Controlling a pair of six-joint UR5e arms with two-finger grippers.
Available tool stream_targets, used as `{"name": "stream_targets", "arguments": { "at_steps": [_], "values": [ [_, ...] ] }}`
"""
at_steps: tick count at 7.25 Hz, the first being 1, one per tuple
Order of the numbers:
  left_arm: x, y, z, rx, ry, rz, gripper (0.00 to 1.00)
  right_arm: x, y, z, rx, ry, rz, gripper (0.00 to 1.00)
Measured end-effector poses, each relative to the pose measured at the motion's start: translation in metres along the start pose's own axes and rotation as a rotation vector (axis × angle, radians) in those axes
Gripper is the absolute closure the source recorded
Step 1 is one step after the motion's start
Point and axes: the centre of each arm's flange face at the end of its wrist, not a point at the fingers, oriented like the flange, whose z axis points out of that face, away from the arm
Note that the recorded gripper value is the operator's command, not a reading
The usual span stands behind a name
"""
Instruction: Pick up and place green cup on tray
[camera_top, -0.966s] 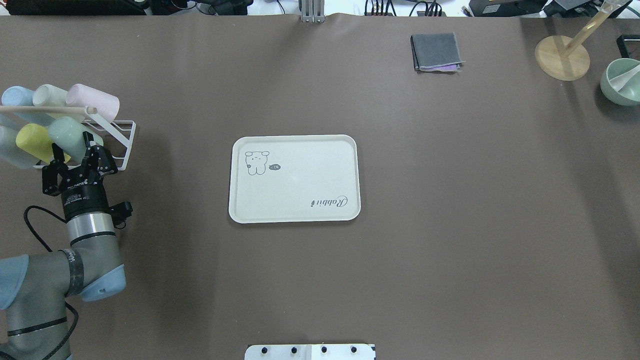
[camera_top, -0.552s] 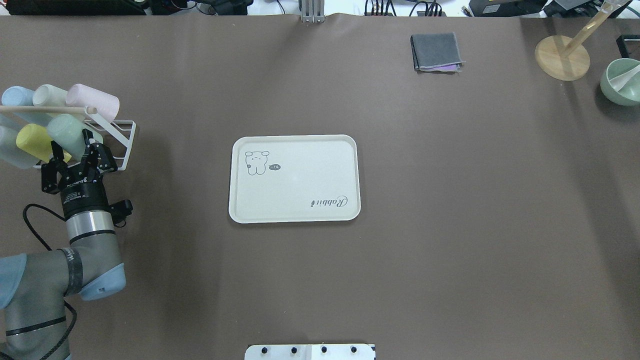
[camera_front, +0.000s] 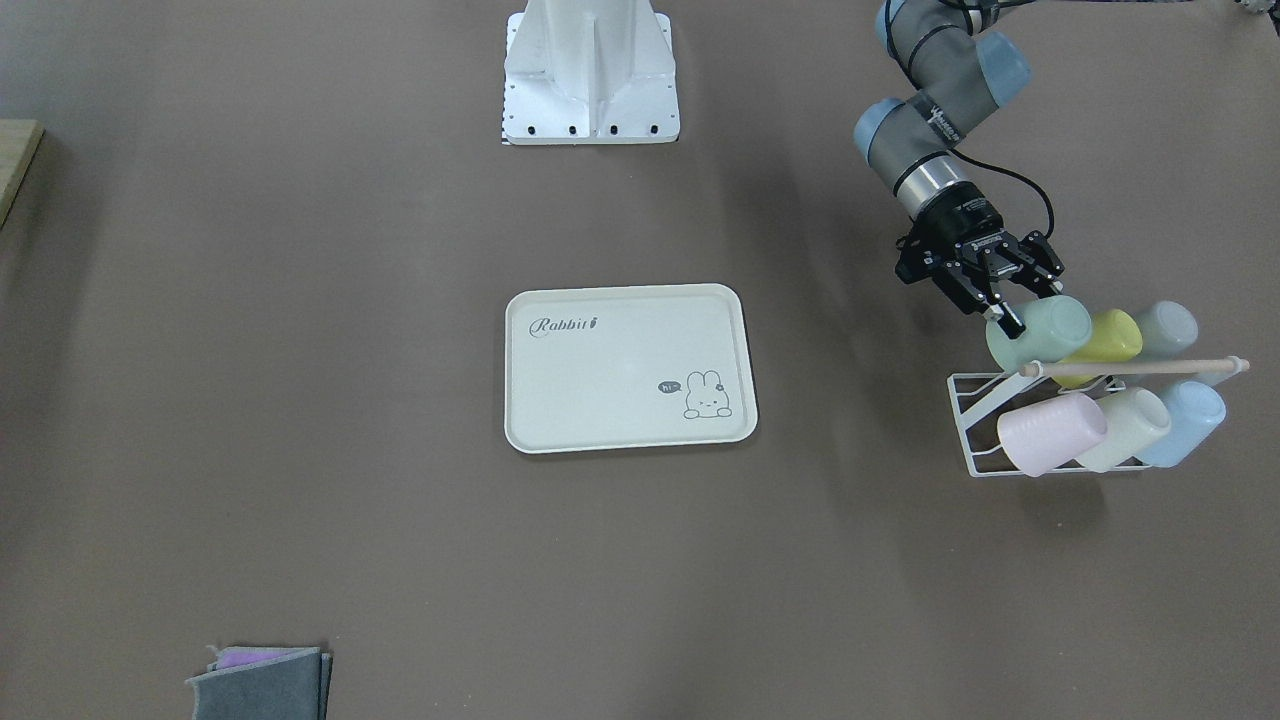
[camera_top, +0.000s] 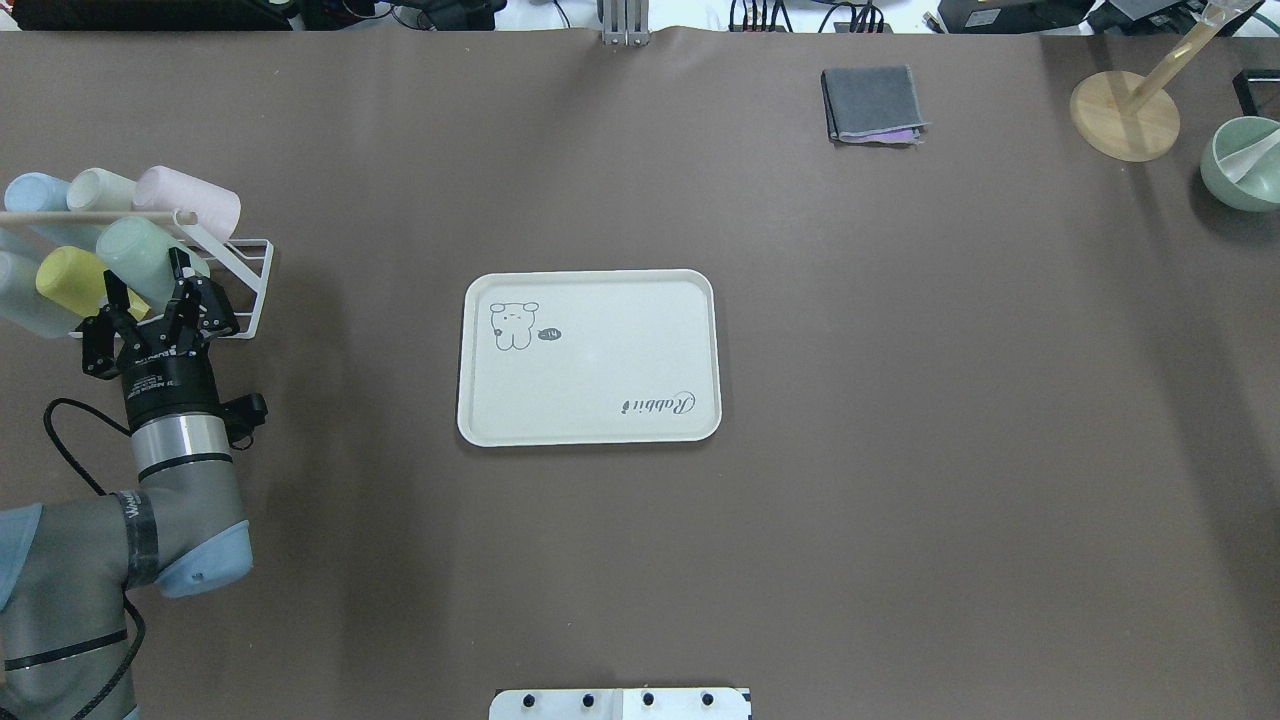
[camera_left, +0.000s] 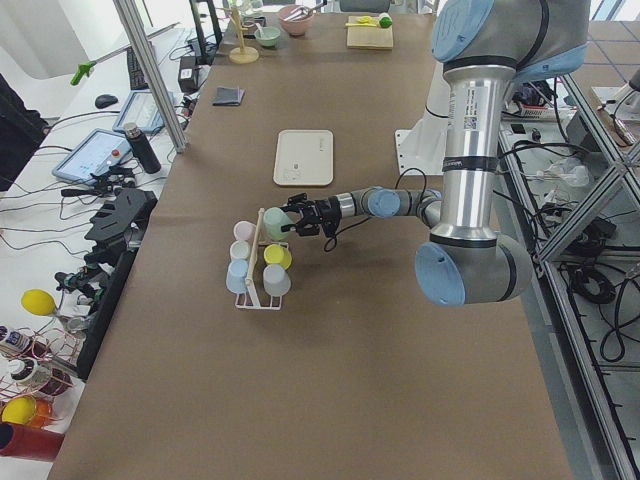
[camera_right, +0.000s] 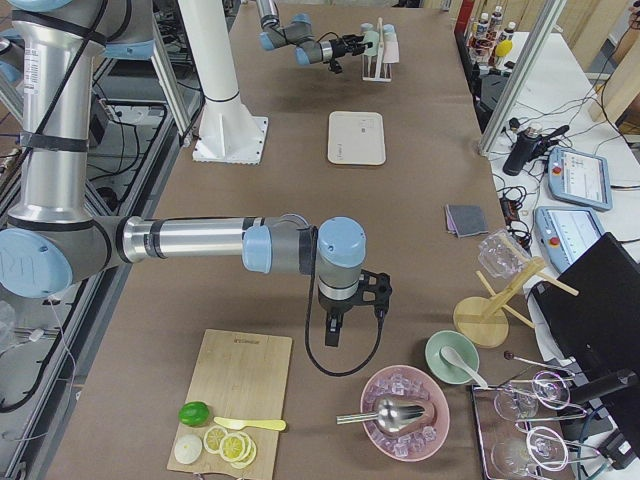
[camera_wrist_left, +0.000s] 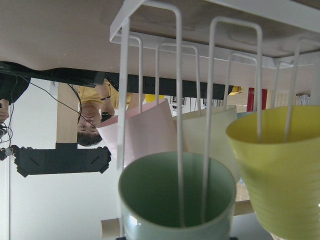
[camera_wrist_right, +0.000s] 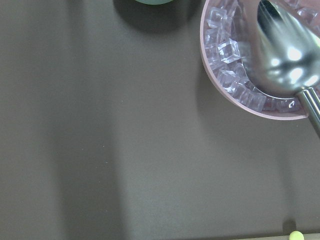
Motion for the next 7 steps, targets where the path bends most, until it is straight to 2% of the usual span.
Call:
{"name": "stream_targets", "arguments": {
  "at_steps": [4, 7],
  "values": [
    [-0.006, 0.038, 0.015, -0.012, 0.007, 0.003, 0.99, 0.000, 0.000, 0.000, 0.000, 0.000, 0.000, 0.00],
    [0.002, 0.078, 0.010, 0.013, -0.013, 0.006, 1.00, -0.001, -0.001, 0.000, 0.001, 0.000, -0.001, 0.00]
  ]
}}
